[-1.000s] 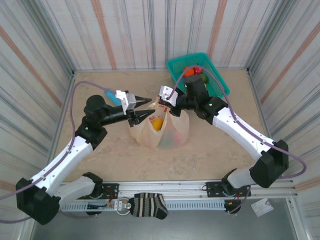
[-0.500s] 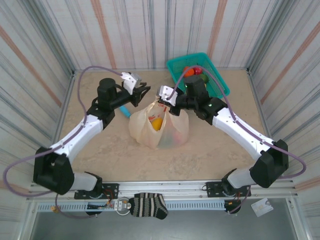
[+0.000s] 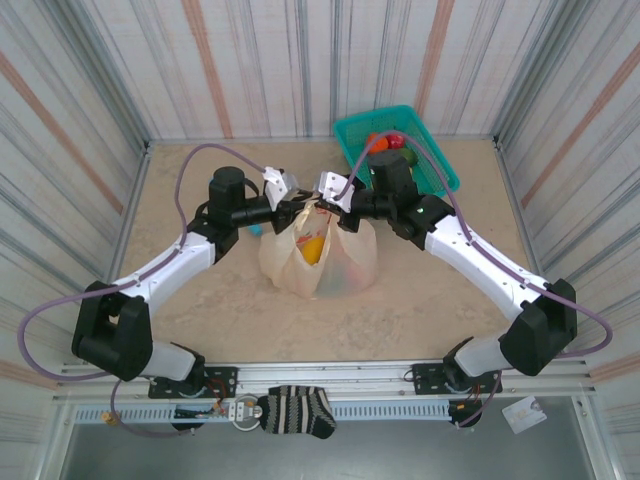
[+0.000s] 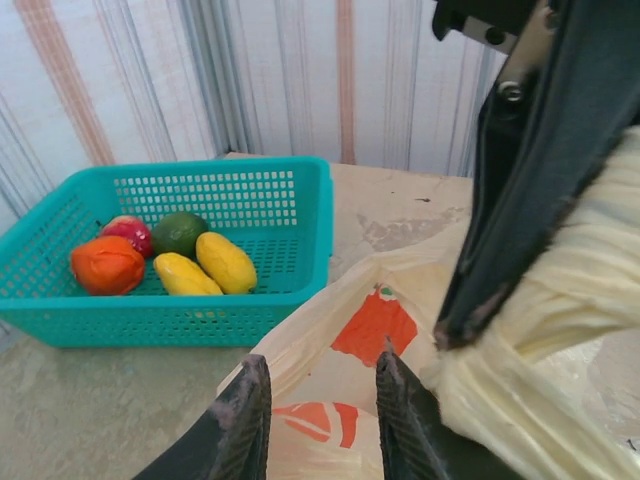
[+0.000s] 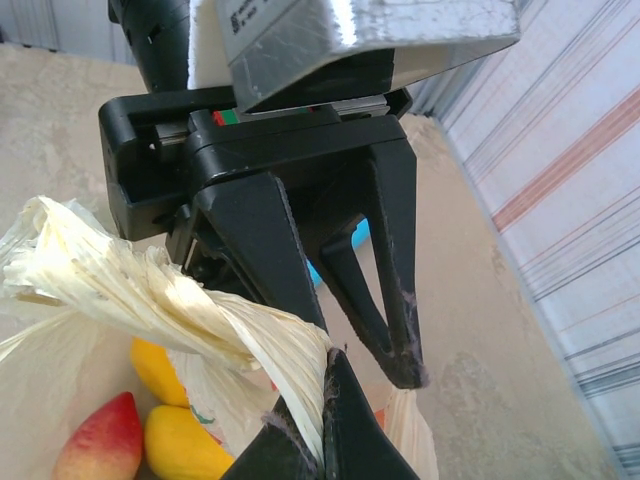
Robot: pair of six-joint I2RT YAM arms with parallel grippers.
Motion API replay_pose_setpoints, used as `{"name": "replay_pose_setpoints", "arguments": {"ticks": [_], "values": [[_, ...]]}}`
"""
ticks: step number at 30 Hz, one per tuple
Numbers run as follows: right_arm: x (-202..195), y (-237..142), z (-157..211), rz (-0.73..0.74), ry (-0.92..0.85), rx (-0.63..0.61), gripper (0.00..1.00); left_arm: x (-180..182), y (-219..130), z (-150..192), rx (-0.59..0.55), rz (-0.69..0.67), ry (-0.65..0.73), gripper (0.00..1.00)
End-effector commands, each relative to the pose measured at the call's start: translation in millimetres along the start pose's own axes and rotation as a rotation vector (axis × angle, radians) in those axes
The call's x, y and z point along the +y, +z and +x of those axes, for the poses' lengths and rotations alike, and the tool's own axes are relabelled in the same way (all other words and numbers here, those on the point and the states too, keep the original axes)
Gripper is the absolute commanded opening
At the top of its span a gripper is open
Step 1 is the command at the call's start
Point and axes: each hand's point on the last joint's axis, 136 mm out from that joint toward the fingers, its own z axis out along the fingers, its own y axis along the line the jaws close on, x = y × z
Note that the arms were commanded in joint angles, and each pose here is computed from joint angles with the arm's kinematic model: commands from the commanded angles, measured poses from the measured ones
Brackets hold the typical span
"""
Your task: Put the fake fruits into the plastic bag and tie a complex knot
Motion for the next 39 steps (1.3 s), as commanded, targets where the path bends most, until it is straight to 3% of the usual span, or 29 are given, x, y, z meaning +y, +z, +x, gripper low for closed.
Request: {"name": "replay_pose_setpoints", "arguments": {"ticks": [1,23,39], "values": [[-3,-1,-6,-0.014,0.031,-0.014,0.00,-15,-1,-4,-0.030,0.078,0.051,0.32],[-11,0,0,0.036,0.007,0.019,0.00,-30,-7,0,-0.018,0.136,0.120,0.35],[-1,5,6,0.005,0.022,0.036,0.00,-29,-9,-9,-0.058,0.124,0.095,0.34]]}}
